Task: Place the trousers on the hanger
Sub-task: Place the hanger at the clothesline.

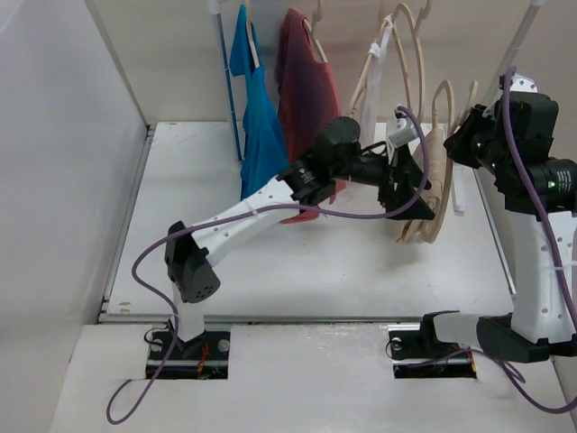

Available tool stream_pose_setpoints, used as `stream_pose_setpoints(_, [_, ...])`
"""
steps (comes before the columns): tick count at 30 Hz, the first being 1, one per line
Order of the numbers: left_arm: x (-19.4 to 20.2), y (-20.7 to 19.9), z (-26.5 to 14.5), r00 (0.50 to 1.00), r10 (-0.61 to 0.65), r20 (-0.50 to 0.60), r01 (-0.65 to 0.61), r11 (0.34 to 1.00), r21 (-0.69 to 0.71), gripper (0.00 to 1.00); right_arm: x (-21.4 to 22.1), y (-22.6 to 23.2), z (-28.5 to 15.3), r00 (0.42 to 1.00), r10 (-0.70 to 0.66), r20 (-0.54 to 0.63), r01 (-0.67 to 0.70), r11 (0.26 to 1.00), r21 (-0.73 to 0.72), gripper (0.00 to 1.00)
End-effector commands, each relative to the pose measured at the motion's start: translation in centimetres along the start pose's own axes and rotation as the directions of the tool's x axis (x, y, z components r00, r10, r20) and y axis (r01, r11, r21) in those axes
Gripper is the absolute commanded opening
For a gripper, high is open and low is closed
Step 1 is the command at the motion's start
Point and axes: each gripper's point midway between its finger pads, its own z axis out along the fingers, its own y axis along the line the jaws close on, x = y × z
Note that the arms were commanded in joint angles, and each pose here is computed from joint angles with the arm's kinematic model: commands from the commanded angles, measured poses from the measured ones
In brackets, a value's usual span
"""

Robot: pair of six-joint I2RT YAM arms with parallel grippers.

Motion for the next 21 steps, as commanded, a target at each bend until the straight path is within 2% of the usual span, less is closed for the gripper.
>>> stream_pose_setpoints(1, [-4.0, -3.1, 1.2, 0.993, 0.017, 0.114, -0.026, 0.997, 0.078, 0.99, -4.6, 1.5, -1.8, 0.979, 0.06, 0.193, -0.044, 0.995, -0.086, 0.0])
stream_pose_setpoints(4, [-3.0, -1.9, 2.9, 0.994, -0.017, 0.111, 0.014, 0.999, 0.034, 0.99, -4.6, 1.7, -2.0, 0.978, 0.062, 0.197, -0.043, 0.994, -0.099, 0.0])
stream_pose_setpoints(13, [-2.1, -1.8, 4.2, 0.992, -0.072, 0.105, 0.065, 0.996, 0.067, 0.99, -2.4, 1.8, -1.0, 0.983, 0.094, 0.159, -0.074, 0.989, -0.127, 0.0])
stream_pose_setpoints(14, [-1.6, -1.8, 4.6, 0.992, -0.079, 0.096, 0.073, 0.995, 0.073, 0.96, -1.8, 1.8, -1.0, 0.985, 0.091, 0.144, -0.072, 0.988, -0.133, 0.0])
stream_pose_setpoints(19, [1.3, -1.5, 4.6, 0.987, -0.159, 0.018, 0.157, 0.984, 0.083, 0.23, -1.8, 1.8, -1.1, 0.984, 0.093, 0.152, -0.072, 0.988, -0.137, 0.0])
stream_pose_setpoints(21, [1.8, -1.7, 4.6, 0.98, -0.201, -0.001, 0.2, 0.976, 0.09, 0.2, -1.8, 1.8, -1.1, 0.984, 0.093, 0.152, -0.072, 0.988, -0.137, 0.0])
